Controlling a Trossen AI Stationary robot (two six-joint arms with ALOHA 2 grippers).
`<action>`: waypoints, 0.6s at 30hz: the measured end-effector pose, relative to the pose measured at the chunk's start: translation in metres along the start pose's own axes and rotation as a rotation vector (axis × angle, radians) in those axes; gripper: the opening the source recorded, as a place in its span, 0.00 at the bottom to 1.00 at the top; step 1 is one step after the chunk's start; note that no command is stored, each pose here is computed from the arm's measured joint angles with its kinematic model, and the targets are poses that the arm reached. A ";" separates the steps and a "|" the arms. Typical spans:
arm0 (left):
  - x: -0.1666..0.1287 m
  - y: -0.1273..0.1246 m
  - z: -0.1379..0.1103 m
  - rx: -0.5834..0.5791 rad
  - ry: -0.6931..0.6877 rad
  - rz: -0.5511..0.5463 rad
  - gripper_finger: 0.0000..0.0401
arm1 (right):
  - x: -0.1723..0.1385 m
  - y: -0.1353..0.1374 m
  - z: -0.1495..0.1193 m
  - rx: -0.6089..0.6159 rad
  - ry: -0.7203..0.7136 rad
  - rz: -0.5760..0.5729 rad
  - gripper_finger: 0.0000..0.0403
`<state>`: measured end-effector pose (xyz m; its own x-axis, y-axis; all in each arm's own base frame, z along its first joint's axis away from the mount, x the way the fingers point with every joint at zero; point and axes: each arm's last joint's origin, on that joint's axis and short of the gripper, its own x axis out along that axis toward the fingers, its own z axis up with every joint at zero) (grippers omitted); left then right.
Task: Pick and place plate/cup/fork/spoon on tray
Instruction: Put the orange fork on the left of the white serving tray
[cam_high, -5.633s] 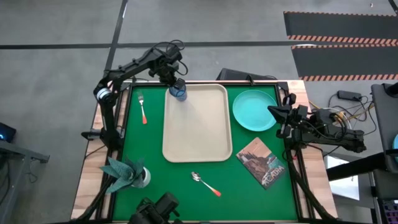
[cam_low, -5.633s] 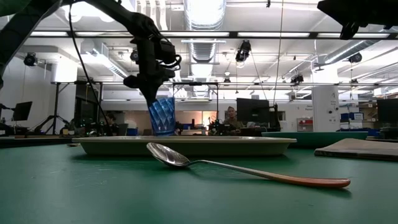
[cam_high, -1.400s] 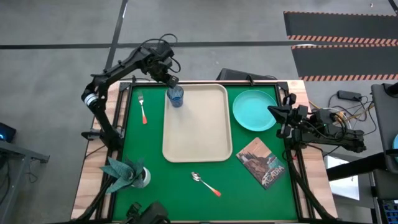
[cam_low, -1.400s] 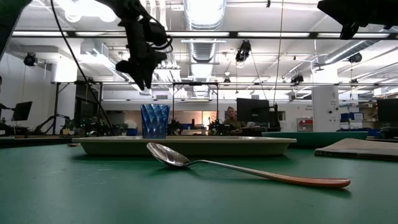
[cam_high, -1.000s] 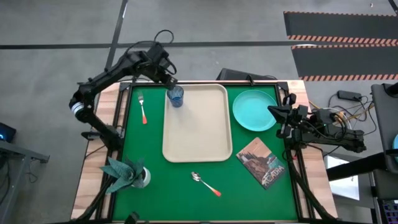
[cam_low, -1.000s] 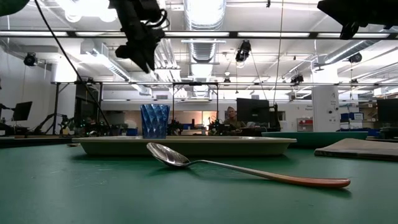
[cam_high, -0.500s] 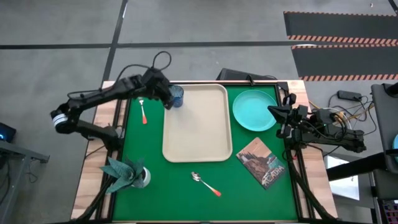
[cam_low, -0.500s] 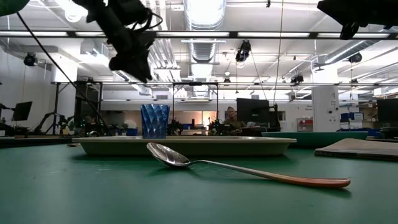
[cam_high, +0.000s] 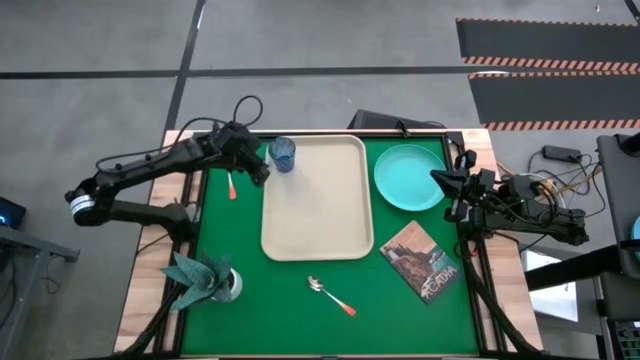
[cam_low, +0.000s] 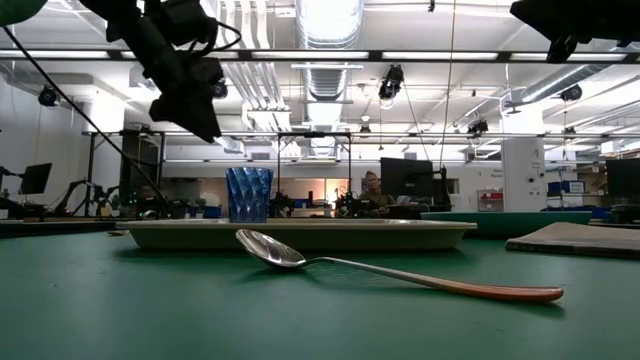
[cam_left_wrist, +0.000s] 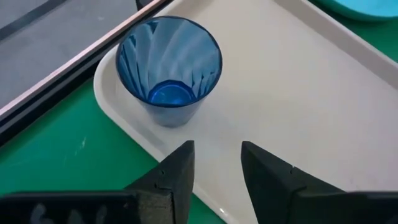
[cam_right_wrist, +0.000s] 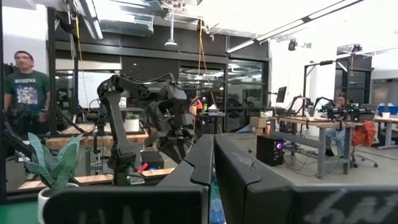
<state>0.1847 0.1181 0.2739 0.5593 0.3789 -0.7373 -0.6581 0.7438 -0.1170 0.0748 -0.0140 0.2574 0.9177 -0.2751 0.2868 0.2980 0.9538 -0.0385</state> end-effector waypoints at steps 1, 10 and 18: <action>0.001 0.000 -0.001 -0.002 -0.003 -0.001 0.27 | 0.000 0.000 0.000 0.000 0.000 0.000 0.02; 0.021 0.001 -0.008 -0.004 0.037 0.007 0.03 | 0.000 0.000 0.000 0.000 0.004 0.000 0.02; 0.044 0.000 -0.006 -0.006 0.071 0.015 0.01 | 0.000 0.000 0.000 0.000 0.004 0.000 0.02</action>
<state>0.2059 0.1313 0.2375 0.5123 0.3504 -0.7841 -0.6693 0.7350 -0.1088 0.0749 -0.0141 0.2570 0.9186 -0.2755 0.2832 0.2979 0.9538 -0.0384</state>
